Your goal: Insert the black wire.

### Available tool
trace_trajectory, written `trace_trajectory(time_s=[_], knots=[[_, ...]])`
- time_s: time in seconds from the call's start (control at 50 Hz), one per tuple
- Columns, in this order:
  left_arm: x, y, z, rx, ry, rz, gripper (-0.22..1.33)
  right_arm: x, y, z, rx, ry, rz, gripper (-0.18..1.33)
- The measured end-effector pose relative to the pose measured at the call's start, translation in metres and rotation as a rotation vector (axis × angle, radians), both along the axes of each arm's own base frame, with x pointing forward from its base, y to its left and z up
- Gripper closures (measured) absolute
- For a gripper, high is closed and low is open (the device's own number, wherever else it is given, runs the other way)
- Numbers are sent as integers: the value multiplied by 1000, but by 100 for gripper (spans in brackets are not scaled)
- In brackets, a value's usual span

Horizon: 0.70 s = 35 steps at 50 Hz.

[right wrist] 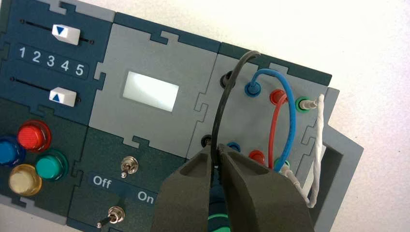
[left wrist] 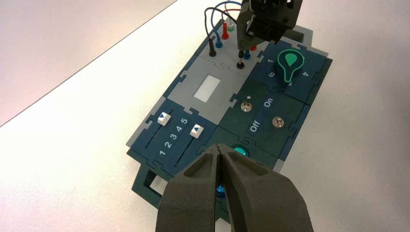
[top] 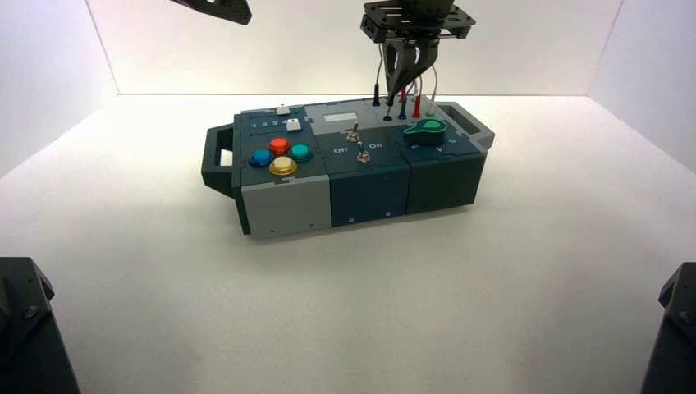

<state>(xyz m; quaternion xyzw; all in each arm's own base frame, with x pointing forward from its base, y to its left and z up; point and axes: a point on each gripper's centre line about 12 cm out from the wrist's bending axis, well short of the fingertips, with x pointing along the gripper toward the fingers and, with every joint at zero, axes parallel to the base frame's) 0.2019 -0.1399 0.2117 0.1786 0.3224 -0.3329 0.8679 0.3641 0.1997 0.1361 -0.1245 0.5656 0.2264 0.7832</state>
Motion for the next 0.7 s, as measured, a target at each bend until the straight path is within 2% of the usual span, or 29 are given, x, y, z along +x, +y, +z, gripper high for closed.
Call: trace_trajectory(time_s=[0.7], knots=[[0,0,0,0,0,0,128,0,0,-8,-9,18,0,120]])
